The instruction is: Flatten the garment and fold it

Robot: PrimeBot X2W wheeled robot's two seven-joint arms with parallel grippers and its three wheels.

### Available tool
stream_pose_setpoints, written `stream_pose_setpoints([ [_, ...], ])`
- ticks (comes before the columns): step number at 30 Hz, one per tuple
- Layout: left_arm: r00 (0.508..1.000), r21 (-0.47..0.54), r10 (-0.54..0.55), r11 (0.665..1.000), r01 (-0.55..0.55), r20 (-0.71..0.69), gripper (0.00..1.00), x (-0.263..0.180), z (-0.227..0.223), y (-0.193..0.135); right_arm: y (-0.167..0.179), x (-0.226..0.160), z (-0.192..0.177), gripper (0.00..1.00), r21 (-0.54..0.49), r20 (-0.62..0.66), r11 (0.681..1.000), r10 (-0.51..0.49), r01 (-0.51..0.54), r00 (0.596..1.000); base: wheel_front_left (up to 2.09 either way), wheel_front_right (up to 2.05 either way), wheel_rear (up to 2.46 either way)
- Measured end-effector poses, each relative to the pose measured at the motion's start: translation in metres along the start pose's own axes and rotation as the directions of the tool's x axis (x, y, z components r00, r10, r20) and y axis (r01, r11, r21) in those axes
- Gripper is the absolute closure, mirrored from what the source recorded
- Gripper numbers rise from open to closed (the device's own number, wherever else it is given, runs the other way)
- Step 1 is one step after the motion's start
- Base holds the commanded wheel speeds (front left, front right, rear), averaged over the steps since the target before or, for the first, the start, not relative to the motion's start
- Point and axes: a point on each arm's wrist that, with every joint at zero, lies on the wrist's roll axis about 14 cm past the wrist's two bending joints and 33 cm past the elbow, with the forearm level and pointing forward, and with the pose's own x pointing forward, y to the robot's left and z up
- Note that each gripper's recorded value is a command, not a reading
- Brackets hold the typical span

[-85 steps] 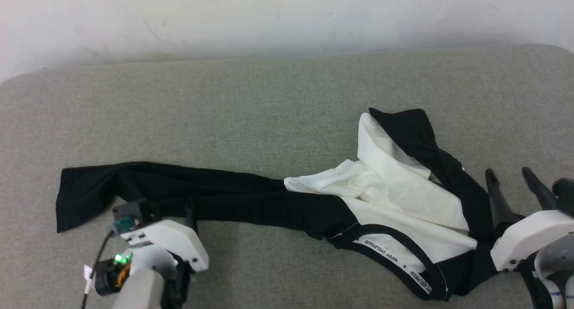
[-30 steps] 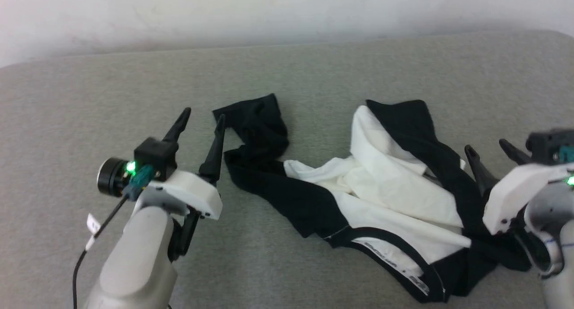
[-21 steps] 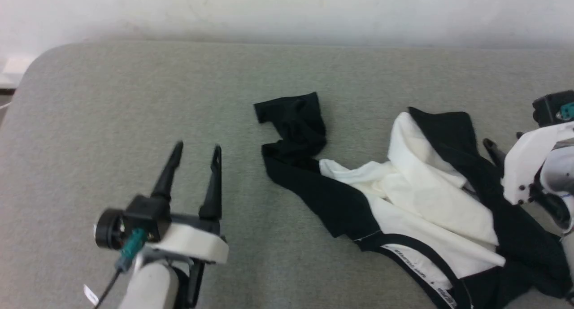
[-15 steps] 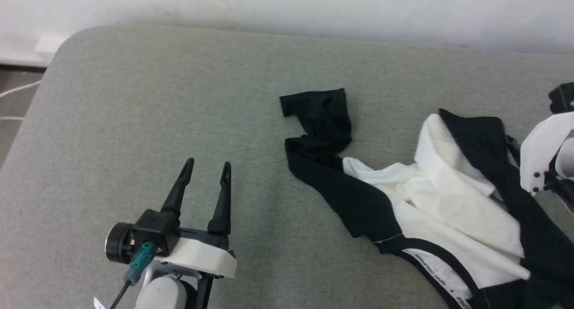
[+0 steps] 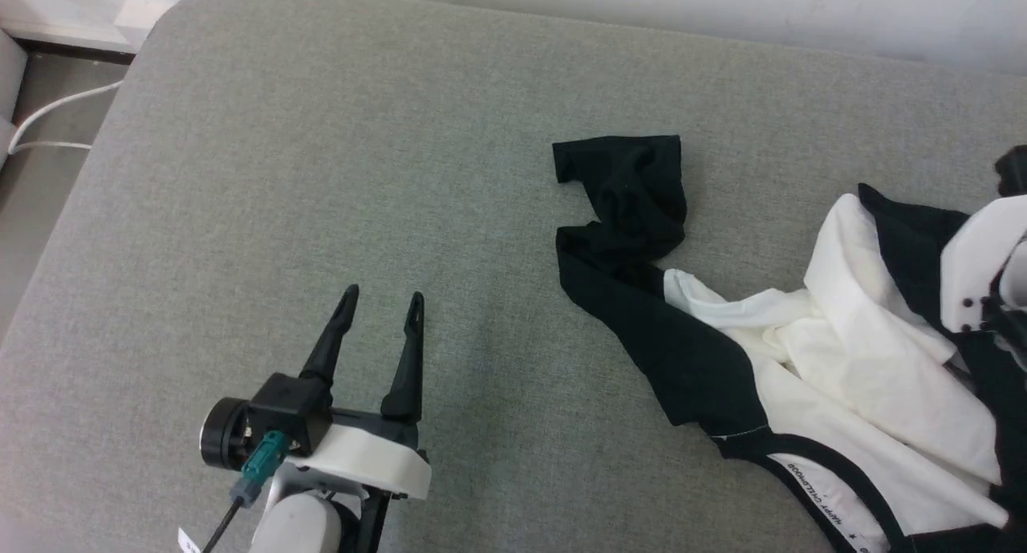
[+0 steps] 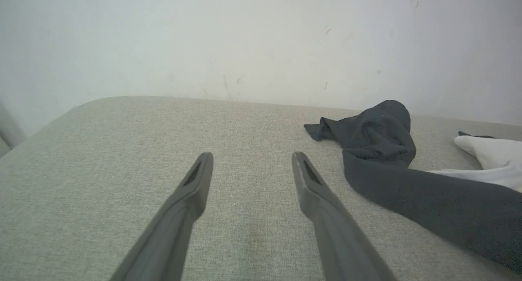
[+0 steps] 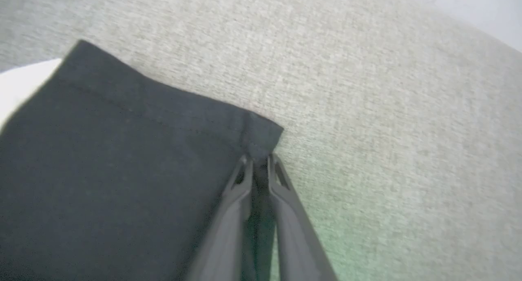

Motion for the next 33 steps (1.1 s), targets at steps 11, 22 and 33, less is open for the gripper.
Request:
stream_pose_setpoints([
  [11,0.996,-0.016,-0.080,0.997,0.081,0.025,0.00,0.010,0.005,-0.024,-0.074,-0.040,0.006,1.00,0.106,0.166,0.983,-0.163,0.147,0.973,0.00,0.00,0.00],
  [22,0.976,-0.036,-0.207,0.977,0.210,0.061,0.00,0.022,0.014,-0.065,-0.245,-0.152,-0.082,1.00,0.213,0.004,0.801,-0.574,0.560,0.819,0.00,0.00,0.00],
  [33,0.958,-0.061,-0.286,0.957,0.285,-0.020,0.00,0.023,-0.011,-0.088,-0.178,-0.120,-0.081,0.00,0.299,0.174,0.852,-0.492,0.430,0.853,0.00,0.00,0.00],
])
